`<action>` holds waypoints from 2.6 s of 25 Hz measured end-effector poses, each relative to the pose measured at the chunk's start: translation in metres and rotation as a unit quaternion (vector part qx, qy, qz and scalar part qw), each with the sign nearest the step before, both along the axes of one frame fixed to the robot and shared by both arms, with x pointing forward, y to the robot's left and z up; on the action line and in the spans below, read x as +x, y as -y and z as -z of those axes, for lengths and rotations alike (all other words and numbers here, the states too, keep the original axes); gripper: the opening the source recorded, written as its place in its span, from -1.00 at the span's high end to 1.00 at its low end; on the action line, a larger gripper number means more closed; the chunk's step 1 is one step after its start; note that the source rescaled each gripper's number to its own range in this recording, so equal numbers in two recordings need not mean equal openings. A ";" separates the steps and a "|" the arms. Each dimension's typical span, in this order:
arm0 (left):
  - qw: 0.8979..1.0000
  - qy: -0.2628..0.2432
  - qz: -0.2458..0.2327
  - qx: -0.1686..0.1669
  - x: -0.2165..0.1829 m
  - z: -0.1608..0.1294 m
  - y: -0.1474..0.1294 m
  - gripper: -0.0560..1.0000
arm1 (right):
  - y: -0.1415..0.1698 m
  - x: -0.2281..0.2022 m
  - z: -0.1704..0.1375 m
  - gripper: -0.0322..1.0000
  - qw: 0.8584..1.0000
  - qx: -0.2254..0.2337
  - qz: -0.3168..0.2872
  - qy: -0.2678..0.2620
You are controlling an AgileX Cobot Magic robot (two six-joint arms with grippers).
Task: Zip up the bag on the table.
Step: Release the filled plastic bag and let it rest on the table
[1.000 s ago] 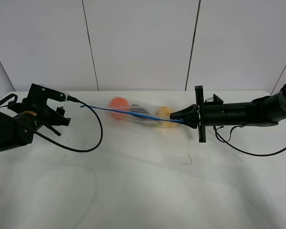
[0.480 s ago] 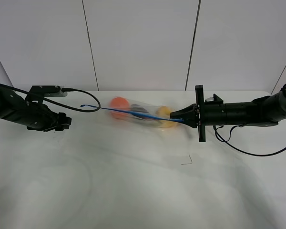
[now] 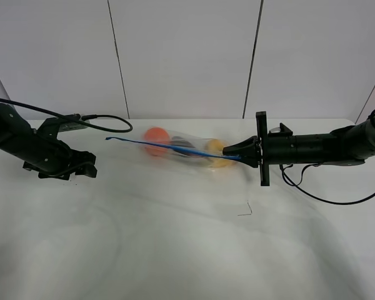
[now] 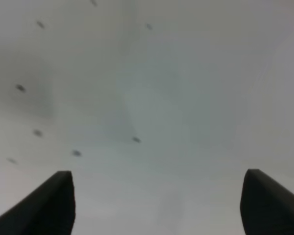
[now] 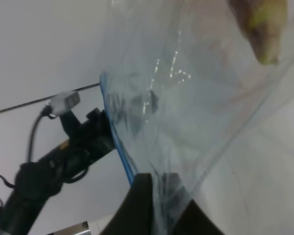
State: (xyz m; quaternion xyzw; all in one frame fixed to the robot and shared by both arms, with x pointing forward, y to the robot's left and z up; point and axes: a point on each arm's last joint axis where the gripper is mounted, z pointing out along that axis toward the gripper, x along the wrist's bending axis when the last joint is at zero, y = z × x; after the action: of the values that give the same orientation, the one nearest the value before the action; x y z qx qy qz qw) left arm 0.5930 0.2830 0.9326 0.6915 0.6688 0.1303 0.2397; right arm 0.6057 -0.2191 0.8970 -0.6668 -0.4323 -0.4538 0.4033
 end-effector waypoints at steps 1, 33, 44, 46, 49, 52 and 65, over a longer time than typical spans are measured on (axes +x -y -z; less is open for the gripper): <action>1.000 -0.012 0.000 -0.012 0.001 -0.004 0.002 -0.78 | 0.000 0.000 0.000 0.94 1.000 0.000 0.000 0.000; 0.986 -0.155 -0.019 0.051 -0.053 -0.138 -0.011 -0.78 | 0.000 0.000 0.000 0.94 1.000 0.001 0.001 0.000; 0.978 -0.197 0.004 0.061 -0.179 -0.103 -0.013 -0.78 | 0.000 0.000 0.000 0.94 1.000 0.000 0.000 0.000; 0.979 -0.190 0.012 0.067 -0.197 -0.093 -0.013 -0.78 | 0.000 0.000 0.000 0.94 1.000 0.000 0.000 0.000; 0.984 -0.159 0.019 0.072 -0.220 -0.085 -0.014 -0.78 | 0.000 -0.001 0.000 0.94 1.000 -0.003 -0.004 0.000; 0.990 -0.120 0.019 0.074 -0.237 -0.082 -0.014 -0.78 | 0.000 -0.002 0.001 0.94 1.000 -0.008 -0.012 0.000; 0.997 0.006 0.009 0.074 -0.273 -0.100 -0.014 -0.78 | 0.000 -0.003 0.002 0.94 1.000 -0.012 -0.018 0.000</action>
State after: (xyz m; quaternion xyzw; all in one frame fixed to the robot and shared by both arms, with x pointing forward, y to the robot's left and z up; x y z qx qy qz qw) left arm 0.3197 0.2974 1.0321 0.7126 0.6495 0.1818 0.1933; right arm 0.6027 -0.2189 0.8950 -0.6639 -0.4492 -0.4414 0.4033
